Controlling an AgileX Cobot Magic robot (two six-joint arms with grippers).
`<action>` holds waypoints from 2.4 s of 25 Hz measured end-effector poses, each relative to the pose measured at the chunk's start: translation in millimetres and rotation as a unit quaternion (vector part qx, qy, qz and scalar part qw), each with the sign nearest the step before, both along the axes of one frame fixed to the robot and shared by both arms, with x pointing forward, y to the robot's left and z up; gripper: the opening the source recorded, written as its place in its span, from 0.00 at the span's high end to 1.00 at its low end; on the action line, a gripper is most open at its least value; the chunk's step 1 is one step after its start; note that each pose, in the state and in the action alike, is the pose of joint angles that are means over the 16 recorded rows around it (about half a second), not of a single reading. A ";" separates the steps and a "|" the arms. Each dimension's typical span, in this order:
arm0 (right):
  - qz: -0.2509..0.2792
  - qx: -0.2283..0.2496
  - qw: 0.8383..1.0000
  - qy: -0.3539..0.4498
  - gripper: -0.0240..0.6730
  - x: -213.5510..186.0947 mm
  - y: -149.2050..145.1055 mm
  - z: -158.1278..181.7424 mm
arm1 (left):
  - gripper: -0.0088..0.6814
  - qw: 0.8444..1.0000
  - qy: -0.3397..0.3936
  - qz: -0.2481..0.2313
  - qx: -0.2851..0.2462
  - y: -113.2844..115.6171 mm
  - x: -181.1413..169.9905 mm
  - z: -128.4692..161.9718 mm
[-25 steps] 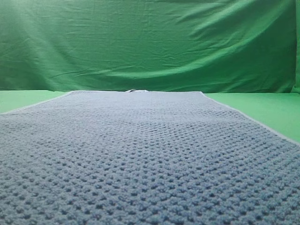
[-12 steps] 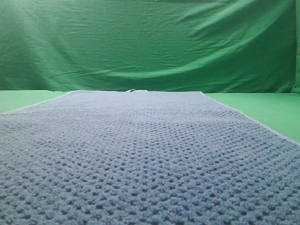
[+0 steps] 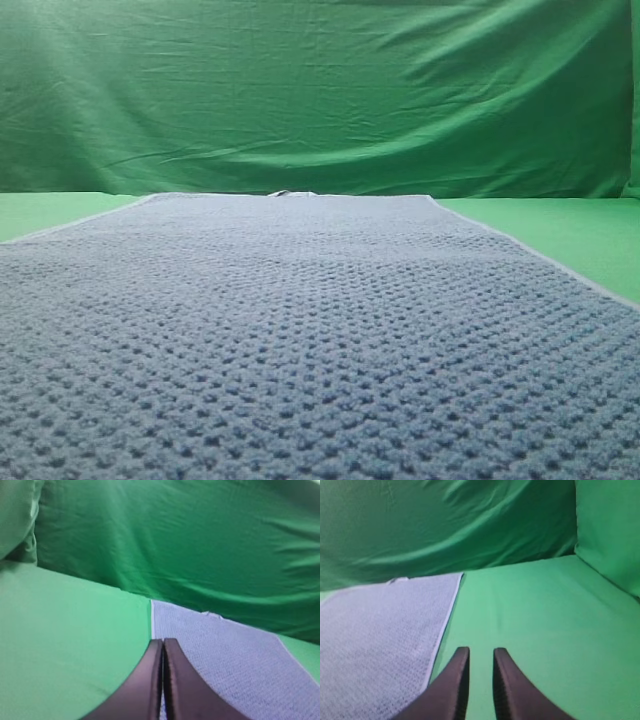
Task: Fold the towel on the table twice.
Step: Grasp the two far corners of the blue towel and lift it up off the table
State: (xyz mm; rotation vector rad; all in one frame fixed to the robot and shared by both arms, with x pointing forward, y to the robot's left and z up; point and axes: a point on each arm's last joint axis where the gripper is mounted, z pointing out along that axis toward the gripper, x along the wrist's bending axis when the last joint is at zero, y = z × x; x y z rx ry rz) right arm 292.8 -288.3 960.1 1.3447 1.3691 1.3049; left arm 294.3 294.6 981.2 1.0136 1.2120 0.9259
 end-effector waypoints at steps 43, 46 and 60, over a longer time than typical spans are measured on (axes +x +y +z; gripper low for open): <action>0.130 -0.076 0.966 0.212 0.90 103.7 24.7 150.6 | 0.99 0.954 0.258 -0.115 0.096 -27.2 74.3 142.1; 0.145 -0.089 0.954 0.248 0.93 123.0 30.7 151.7 | 0.99 0.936 0.310 -0.128 0.107 -32.6 98.2 136.7; 0.152 -0.160 0.875 0.431 0.97 225.7 88.6 107.5 | 0.99 0.856 0.471 -0.159 0.146 -56.8 216.3 91.3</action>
